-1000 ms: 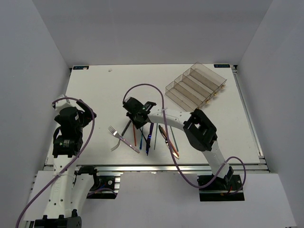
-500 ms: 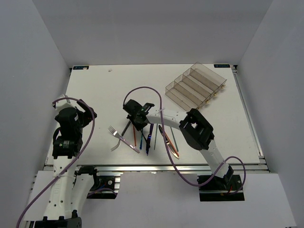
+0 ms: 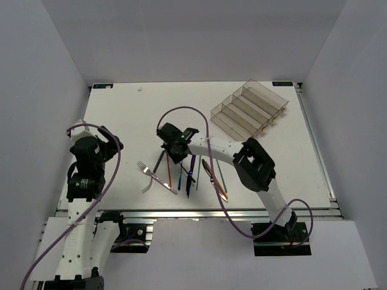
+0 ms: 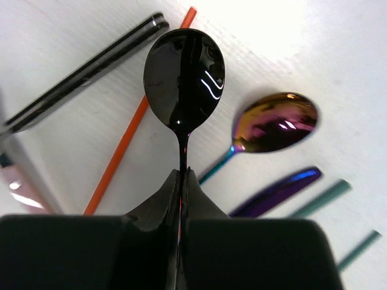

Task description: Sort the eating utensils into containers

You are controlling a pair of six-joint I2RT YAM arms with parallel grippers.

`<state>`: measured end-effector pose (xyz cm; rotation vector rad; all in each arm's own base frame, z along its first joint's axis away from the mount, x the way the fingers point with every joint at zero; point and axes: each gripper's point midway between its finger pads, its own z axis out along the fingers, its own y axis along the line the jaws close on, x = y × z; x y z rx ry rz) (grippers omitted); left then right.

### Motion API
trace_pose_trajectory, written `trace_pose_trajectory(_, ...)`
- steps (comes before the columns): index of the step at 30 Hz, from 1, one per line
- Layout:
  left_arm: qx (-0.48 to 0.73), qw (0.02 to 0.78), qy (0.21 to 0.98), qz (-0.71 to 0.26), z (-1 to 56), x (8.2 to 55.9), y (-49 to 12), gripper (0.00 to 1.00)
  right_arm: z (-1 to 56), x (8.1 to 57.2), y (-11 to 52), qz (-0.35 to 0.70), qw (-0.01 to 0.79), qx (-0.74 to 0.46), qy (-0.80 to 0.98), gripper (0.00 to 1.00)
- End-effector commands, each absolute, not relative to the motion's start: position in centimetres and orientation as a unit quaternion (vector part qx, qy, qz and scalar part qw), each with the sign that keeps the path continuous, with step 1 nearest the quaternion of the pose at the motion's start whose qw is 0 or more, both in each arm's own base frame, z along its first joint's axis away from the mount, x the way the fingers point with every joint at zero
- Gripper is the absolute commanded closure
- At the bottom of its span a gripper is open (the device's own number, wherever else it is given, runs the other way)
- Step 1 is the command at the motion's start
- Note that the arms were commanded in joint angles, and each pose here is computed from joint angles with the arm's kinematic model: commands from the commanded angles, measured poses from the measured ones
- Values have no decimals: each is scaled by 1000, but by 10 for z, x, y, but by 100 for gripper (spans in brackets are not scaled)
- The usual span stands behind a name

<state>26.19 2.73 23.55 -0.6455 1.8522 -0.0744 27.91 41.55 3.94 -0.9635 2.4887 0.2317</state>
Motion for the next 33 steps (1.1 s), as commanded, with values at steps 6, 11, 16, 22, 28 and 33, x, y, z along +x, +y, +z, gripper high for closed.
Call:
trace_pose_trajectory(6, -264, 560, 784, -38, 237, 263, 24, 2, 177, 361, 347, 110, 342, -350, 865, 100)
trace_pose_trajectory(11, -256, 562, 785, -47, 238, 264, 20, 2, 160, 436, 250, -14, 357, -410, 839, 100)
trace_pose_trajectory(16, -252, 566, 783, -50, 239, 263, 19, 2, 156, 481, 192, -42, 368, -382, 847, 100)
trace_pose_trajectory(22, -227, 566, 789, -70, 240, 264, 5, 2, 134, 494, 190, -27, 362, -414, 835, 100)
trace_pose_trajectory(28, -225, 568, 788, -73, 242, 264, 4, 2, 123, 503, 193, -24, 362, -399, 842, 100)
trace_pose_trajectory(33, -223, 567, 790, -74, 240, 265, 3, 2, 134, 515, 189, -46, 385, -382, 839, 76)
